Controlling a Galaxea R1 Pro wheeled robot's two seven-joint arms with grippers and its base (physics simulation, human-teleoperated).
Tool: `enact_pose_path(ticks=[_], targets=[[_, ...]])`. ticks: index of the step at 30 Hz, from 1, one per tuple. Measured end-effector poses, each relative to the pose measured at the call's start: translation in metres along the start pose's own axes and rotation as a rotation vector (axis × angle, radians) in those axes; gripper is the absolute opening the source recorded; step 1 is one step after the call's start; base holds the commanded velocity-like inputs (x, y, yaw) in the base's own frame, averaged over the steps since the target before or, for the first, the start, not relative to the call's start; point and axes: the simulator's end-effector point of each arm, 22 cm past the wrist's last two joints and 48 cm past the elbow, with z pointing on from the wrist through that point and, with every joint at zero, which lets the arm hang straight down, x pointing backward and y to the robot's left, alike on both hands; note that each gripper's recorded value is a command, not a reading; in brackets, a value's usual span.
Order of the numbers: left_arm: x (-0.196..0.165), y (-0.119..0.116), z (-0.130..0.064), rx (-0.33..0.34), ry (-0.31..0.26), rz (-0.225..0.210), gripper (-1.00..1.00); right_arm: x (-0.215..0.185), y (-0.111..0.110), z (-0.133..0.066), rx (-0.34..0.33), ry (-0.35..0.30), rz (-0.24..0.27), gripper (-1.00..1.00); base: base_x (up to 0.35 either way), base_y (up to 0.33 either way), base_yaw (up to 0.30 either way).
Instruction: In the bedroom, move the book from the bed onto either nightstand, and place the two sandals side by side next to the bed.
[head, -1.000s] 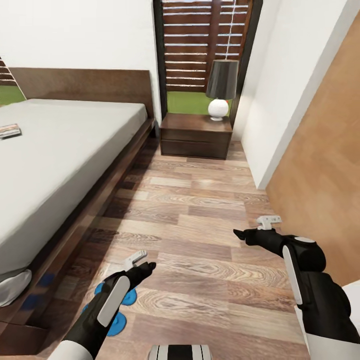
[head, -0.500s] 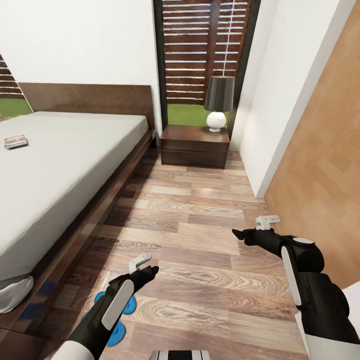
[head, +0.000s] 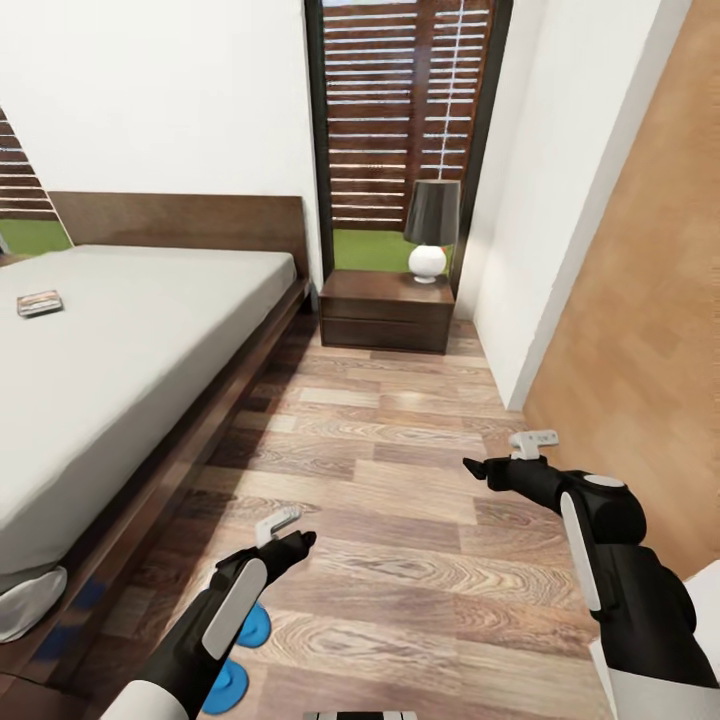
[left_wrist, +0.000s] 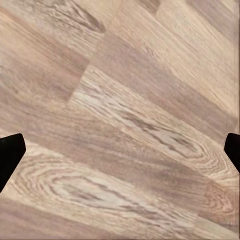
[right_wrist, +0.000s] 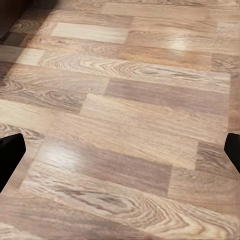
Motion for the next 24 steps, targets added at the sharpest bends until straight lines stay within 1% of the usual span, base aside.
enact_pose_path(ticks=[2, 3, 4, 13, 17, 19, 24], targets=[[-0.001, 0.0, 0.0, 0.001, -0.004, -0.003, 1.0, 0.001, 0.003, 0.001, -0.006, 0.005, -0.004, 1.0, 0.0, 0.0, -0.238], [-0.003, -0.001, 0.0, 0.002, -0.011, -0.006, 1.0, 0.003, 0.01, 0.003, -0.017, 0.011, -0.015, 1.0, 0.0, 0.0, -0.251], [-0.003, -0.001, 0.0, 0.002, -0.014, -0.007, 1.0, 0.003, 0.011, 0.003, -0.019, 0.013, -0.019, 1.0, 0.0, 0.0, -0.254], [-0.008, 0.001, 0.0, 0.0, -0.035, -0.015, 1.0, 0.004, 0.018, 0.005, -0.03, 0.014, -0.034, 1.0, 0.008, -0.013, -0.246], [-0.01, 0.003, -0.001, -0.004, -0.046, -0.017, 1.0, 0.004, 0.021, 0.005, -0.035, 0.013, -0.038, 1.0, 0.091, -0.164, -0.101], [-0.011, 0.004, -0.001, -0.005, -0.049, -0.018, 1.0, 0.004, 0.025, 0.006, -0.044, 0.015, -0.046, 1.0, 0.131, -0.229, -0.05], [-0.012, 0.005, -0.001, -0.008, -0.055, -0.02, 1.0, 0.008, 0.049, 0.009, -0.088, 0.028, -0.088, 1.0, 0.123, -0.194, -0.023]])
